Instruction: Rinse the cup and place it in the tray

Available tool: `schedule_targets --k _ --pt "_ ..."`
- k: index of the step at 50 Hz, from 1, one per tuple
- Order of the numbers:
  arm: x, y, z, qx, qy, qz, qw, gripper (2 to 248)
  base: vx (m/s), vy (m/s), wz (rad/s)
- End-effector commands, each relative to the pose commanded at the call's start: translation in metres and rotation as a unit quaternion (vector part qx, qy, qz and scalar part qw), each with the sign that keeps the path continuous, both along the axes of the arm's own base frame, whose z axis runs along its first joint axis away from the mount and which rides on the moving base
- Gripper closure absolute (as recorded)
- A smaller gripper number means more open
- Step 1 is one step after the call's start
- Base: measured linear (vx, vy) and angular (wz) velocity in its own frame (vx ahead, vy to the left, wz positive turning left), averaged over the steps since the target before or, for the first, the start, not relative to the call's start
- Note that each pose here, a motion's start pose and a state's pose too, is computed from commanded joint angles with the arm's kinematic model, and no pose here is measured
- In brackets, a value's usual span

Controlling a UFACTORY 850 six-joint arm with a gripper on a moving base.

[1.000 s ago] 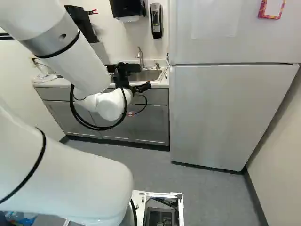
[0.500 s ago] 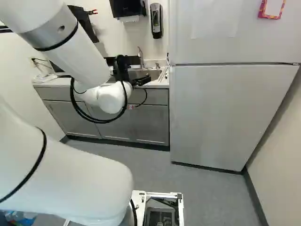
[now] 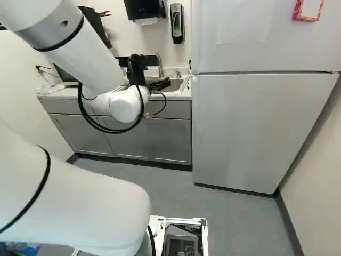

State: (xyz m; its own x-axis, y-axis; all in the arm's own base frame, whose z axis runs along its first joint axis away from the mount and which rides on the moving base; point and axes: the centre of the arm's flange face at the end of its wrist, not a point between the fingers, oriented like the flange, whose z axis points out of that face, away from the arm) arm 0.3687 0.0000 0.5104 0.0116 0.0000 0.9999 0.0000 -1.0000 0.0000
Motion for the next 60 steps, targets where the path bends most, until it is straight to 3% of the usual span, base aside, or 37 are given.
schedule_targets --k 60 --pt "0.03 0.0 0.051 0.0 0.011 0.0 0.9999 3 0.0 0.0 0.0"
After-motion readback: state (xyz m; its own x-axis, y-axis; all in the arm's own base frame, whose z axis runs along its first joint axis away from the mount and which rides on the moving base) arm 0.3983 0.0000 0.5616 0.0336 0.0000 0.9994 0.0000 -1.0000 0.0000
